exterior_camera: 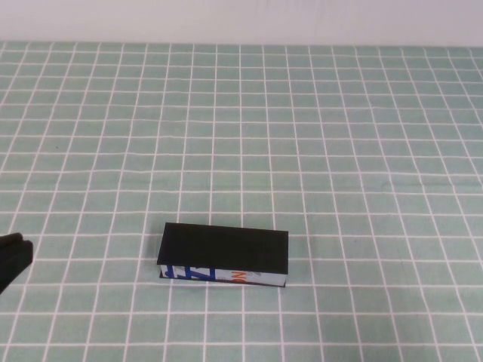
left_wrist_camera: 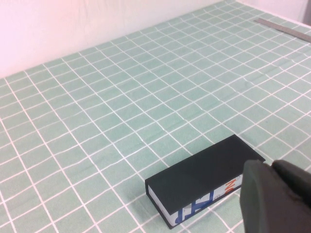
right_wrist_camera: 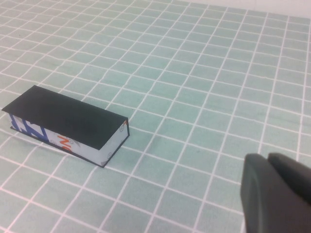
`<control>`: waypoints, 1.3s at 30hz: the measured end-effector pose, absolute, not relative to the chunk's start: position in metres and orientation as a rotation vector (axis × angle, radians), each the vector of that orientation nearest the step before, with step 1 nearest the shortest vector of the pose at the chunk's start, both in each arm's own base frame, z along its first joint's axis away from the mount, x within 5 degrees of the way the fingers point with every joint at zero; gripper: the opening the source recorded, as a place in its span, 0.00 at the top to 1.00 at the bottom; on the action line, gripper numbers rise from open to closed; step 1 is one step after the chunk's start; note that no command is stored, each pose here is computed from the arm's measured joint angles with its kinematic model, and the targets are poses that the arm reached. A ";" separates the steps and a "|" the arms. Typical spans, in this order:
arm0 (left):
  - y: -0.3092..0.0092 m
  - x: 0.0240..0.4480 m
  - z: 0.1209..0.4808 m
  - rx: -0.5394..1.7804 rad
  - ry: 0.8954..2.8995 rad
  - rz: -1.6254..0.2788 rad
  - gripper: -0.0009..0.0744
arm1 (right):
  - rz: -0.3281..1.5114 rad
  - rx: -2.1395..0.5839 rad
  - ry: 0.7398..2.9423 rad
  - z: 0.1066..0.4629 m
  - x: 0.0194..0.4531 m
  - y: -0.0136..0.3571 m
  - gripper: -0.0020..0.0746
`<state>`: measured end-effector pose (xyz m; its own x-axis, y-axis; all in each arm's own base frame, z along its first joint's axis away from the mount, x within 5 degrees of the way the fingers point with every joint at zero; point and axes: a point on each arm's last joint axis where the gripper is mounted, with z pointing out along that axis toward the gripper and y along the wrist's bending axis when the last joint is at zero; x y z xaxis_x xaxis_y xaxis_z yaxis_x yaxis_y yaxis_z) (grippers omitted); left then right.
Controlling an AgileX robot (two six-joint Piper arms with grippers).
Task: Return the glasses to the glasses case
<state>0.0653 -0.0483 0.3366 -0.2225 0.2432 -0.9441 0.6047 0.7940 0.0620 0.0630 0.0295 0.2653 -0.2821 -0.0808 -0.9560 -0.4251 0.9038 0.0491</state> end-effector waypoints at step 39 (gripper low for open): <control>-0.028 0.066 0.248 0.415 1.486 -0.202 0.99 | 0.351 -0.374 1.842 0.265 0.063 0.029 0.99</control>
